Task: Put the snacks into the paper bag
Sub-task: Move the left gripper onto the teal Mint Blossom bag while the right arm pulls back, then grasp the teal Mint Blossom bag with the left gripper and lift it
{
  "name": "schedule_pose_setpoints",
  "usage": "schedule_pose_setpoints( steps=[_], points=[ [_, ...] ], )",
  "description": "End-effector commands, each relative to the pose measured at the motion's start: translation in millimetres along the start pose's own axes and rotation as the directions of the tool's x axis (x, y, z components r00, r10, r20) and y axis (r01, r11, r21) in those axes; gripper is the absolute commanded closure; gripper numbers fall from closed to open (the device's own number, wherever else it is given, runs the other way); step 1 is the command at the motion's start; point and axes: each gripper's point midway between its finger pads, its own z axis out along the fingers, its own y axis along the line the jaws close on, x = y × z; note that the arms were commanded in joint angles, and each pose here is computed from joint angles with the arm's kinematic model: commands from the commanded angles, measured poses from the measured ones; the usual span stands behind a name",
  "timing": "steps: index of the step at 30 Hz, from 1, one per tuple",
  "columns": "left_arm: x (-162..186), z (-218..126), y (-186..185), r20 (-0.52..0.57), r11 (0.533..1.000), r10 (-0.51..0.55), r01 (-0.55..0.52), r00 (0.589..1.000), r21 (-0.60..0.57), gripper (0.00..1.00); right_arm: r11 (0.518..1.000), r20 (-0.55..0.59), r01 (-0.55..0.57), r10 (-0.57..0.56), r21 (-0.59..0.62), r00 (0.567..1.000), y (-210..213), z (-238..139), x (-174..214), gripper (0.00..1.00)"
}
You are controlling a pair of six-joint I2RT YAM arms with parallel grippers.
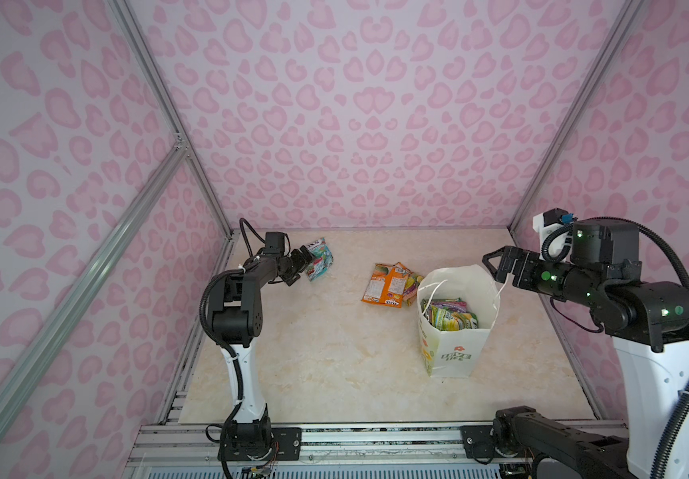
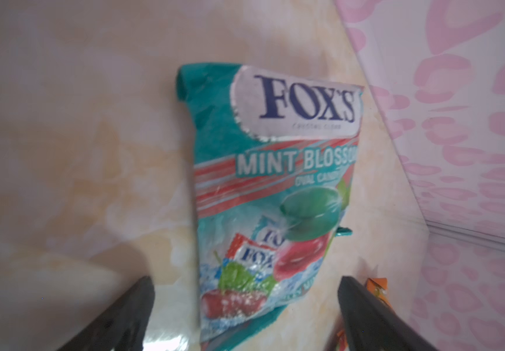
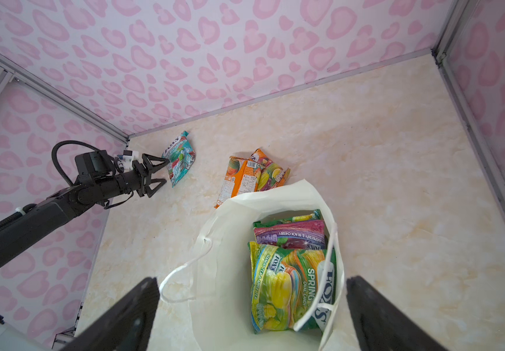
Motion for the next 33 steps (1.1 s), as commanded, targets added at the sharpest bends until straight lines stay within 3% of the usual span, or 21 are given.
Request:
schedule_pose_setpoints(
  steps=[1, 5, 9, 18, 25, 33],
  points=[
    [3, 18, 14, -0.023, 0.997, -0.062, 0.061, 0.998, -0.036, 0.06, 1.000, -0.007, -0.006, 0.006, 0.019, 1.000, -6, 2, 3, 0.02],
    [9, 32, 22, -0.044, 0.994, -0.081, 0.078, 0.996, -0.081, 0.13, 1.000, -0.001, -0.020, 0.020, 0.011, 1.000, -7, 3, 1, 0.03],
    [26, 44, 33, -0.090, 0.979, -0.063, 0.045, 0.994, -0.198, 0.24, 0.999, -0.008, -0.036, 0.036, -0.014, 0.999, -4, 7, 2, 0.04],
    [51, 38, 30, -0.159, 0.897, 0.091, -0.150, 0.983, -0.416, 0.35, 0.996, -0.009, -0.062, 0.061, -0.061, 0.998, -1, 10, 6, 0.04],
    [73, 42, 27, -0.232, 0.858, 0.139, -0.234, 0.963, -0.458, 0.45, 0.994, -0.012, -0.068, 0.068, -0.085, 0.998, 0, 10, 11, 0.05],
    [100, 25, 26, -0.257, 0.896, 0.138, -0.231, 0.957, -0.380, 0.56, 0.994, -0.004, -0.083, 0.083, -0.077, 0.997, -4, 10, 15, 0.05]
  ],
)
